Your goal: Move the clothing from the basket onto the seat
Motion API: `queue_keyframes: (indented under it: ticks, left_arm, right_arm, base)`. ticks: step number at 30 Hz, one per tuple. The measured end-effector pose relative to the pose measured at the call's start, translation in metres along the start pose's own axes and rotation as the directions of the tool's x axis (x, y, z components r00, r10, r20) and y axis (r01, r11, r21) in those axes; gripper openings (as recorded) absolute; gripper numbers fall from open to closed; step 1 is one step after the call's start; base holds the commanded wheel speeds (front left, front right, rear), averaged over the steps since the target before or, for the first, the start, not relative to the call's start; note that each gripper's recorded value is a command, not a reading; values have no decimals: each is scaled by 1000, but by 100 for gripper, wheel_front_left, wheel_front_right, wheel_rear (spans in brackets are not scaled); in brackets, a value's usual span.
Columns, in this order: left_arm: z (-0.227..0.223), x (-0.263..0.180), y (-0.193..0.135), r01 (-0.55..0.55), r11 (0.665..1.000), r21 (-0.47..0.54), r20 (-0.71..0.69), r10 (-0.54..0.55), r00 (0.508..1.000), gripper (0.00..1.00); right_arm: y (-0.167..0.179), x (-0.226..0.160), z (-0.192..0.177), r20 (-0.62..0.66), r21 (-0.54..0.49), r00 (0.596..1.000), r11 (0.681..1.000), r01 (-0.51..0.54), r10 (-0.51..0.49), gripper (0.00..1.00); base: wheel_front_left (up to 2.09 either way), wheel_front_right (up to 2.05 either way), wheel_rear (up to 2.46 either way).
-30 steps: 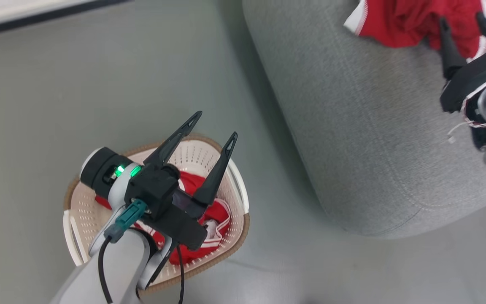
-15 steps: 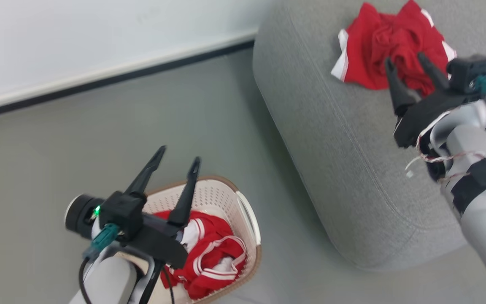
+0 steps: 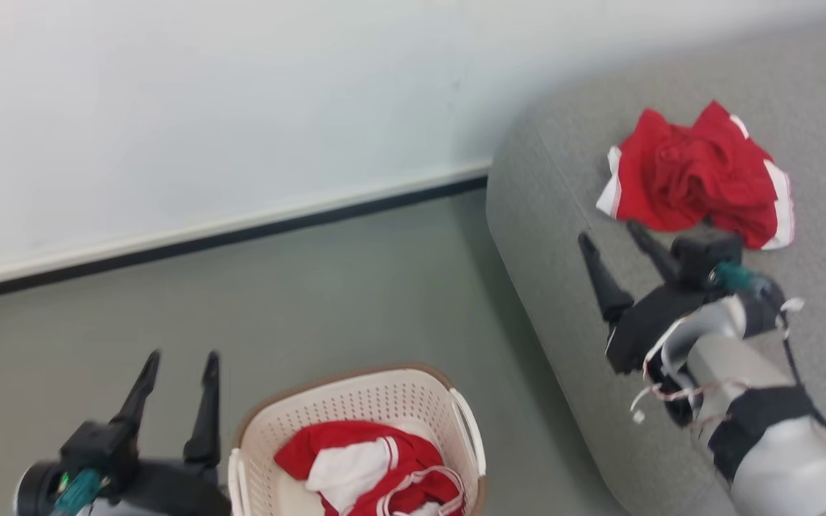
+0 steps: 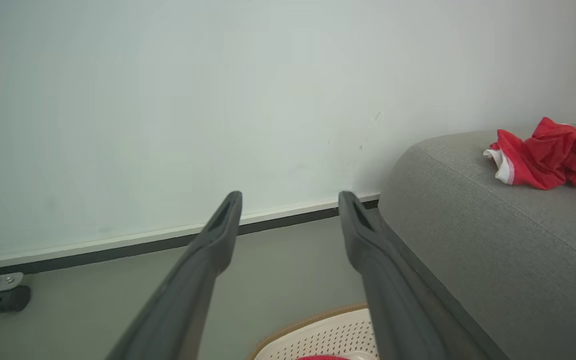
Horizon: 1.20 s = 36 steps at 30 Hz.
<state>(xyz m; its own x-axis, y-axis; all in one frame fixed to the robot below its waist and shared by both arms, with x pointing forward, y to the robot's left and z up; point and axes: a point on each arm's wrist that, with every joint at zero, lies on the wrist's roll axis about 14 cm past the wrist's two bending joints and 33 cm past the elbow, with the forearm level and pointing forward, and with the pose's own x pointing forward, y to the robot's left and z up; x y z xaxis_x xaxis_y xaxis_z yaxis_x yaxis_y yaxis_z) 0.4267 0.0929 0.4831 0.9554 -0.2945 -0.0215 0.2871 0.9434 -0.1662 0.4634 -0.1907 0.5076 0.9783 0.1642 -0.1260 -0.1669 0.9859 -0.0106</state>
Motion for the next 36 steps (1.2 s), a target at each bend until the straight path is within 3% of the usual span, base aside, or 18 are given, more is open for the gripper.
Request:
queue_keyframes:
  ticks: [6, 15, 28, 36]
  left_arm:
    - [7, -35, 30, -106, 994, -3, 17, 106, 994, 100]
    - [9, -74, 47, -185, 983, -13, 24, 186, 982, 100]
    - [1, -99, 53, -240, 970, -39, 10, 241, 971, 100]
    - [5, -106, 59, -273, 961, -40, 23, 274, 961, 100]
  right_arm:
    - [28, -21, -5, 31, 28, 999, 999, -23, 22, 100]
    - [56, -50, -12, 76, 74, 997, 997, -35, 30, 100]
    - [57, -87, -31, 87, 114, 996, 993, 12, -22, 100]
    - [57, -97, -17, 143, 114, 989, 993, 17, -34, 100]
  base:
    - [0, 0, 0]
    - [0, 0, 0]
    - [0, 0, 0]
    - [0, 0, 0]
